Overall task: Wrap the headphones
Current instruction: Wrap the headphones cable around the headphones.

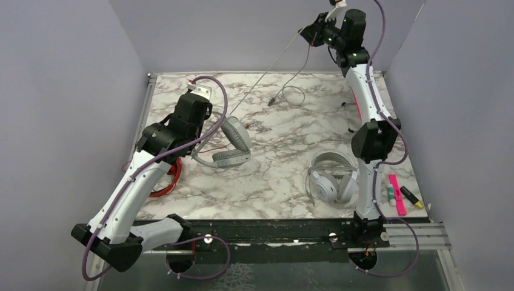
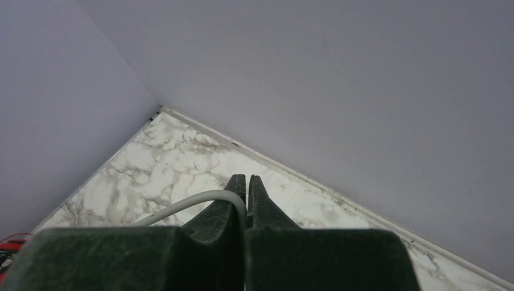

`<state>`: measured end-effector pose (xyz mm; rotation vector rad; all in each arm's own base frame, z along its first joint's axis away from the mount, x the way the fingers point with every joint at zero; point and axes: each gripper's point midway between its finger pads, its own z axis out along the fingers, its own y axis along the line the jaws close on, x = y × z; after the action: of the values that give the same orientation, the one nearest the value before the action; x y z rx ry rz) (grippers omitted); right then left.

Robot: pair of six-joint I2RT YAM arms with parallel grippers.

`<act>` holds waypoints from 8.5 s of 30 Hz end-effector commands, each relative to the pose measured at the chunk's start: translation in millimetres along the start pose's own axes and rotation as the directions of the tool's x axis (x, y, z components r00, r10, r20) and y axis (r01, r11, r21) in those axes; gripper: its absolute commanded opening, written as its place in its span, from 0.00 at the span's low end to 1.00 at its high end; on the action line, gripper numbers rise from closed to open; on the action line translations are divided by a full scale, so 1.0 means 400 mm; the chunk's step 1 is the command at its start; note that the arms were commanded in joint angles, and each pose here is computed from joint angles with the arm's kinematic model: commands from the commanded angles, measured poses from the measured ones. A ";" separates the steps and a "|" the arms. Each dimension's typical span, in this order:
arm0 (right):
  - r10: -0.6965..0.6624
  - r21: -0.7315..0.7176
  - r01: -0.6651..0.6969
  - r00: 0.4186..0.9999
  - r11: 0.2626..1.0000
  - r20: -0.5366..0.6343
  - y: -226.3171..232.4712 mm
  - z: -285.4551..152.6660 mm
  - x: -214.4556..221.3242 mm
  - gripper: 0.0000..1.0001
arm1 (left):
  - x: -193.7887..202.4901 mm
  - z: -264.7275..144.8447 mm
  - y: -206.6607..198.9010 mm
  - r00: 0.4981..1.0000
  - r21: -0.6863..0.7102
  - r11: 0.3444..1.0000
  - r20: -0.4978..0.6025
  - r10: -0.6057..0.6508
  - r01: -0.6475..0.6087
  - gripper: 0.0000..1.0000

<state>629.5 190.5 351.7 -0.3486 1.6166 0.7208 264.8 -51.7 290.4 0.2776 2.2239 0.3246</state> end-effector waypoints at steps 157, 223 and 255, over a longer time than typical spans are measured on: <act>-0.317 0.092 0.310 0.946 0.946 0.065 0.271 -0.138 -0.092 0.00 | -0.116 -0.026 0.033 0.996 -0.014 1.000 0.089 -0.013 0.014 0.00; 0.394 -0.487 -0.313 0.916 0.816 0.071 0.721 -0.168 0.366 0.05 | -0.585 -0.488 -0.104 0.671 0.939 0.296 0.106 -0.734 0.175 0.00; 0.240 -0.342 -0.116 0.905 0.933 0.350 0.435 -0.051 0.091 0.20 | -0.394 -0.495 -0.178 0.816 0.909 0.393 0.119 -0.566 0.140 0.00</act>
<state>462.3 338.7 358.5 -0.4078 1.1417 1.2132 232.3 -191.1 488.9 0.2845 1.7678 -1.0232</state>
